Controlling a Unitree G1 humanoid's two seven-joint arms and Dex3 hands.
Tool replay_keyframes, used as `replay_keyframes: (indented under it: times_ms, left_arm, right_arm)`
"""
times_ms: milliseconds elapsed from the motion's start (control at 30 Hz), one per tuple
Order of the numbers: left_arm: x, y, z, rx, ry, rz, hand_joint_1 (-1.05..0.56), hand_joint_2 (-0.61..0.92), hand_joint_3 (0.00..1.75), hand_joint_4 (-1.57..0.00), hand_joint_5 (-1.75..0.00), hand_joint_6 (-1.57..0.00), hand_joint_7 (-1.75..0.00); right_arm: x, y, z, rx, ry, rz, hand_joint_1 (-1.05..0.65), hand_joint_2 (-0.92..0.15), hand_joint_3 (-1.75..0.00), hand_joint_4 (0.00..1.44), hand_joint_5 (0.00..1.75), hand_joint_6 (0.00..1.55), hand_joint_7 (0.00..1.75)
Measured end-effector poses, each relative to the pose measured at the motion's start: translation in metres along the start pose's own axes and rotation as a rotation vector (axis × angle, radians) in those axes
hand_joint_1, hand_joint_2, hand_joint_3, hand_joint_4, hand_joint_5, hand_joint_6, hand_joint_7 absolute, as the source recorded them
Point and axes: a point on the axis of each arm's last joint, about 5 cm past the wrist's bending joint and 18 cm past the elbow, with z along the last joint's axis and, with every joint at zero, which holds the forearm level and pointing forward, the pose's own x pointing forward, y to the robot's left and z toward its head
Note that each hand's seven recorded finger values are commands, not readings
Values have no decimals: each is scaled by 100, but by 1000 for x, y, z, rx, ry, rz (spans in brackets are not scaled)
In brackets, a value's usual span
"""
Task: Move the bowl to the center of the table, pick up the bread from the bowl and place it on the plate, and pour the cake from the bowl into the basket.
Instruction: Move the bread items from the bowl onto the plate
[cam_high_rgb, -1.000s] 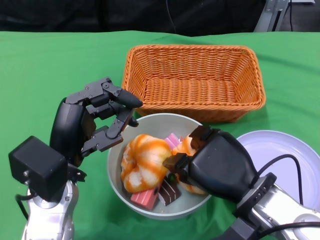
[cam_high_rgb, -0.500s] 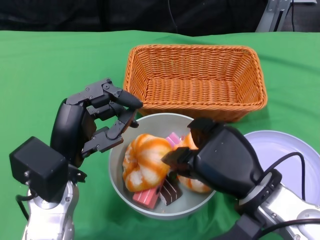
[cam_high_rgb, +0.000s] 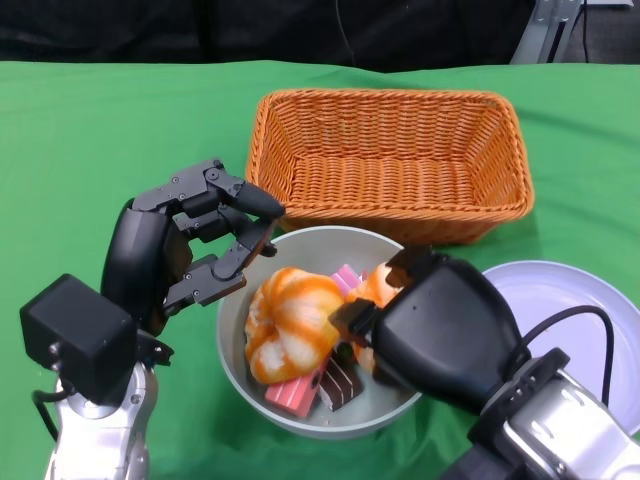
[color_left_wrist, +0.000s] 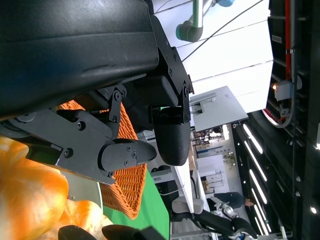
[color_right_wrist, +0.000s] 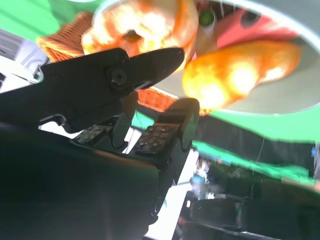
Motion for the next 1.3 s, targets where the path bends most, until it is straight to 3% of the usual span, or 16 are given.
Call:
replay_keyframes:
  times_ms: [233,400,533,867,1300]
  left_arm:
    - [1,2,1,18,-8,30,-11,80,58,-74,-141,-82,-106]
    - [2,1,1,24,-14,32,-9,80,59,-76,-141,-84,-103]
    - [2,0,1,21,-14,37,-10,78,61,-75,-141,-85,-102]
    - [2,-2,1,18,-21,30,-9,81,57,-75,-141,-85,-101]
    - [2,-3,2,18,-29,26,-9,84,52,-76,-141,-86,-99]
  right_arm:
    - [-2,-12,4,-83,5,235,-98,-92,-13,38,0,39,0]
    - [2,-15,12,-139,-1,321,-101,-92,-15,26,0,29,1]
    - [6,-14,17,-163,2,328,-99,-92,-12,23,0,34,3]
    - [10,4,17,-195,-30,228,-94,-92,-21,34,4,41,3]
    - [12,8,17,-207,-39,227,-92,-92,-21,40,5,47,3]
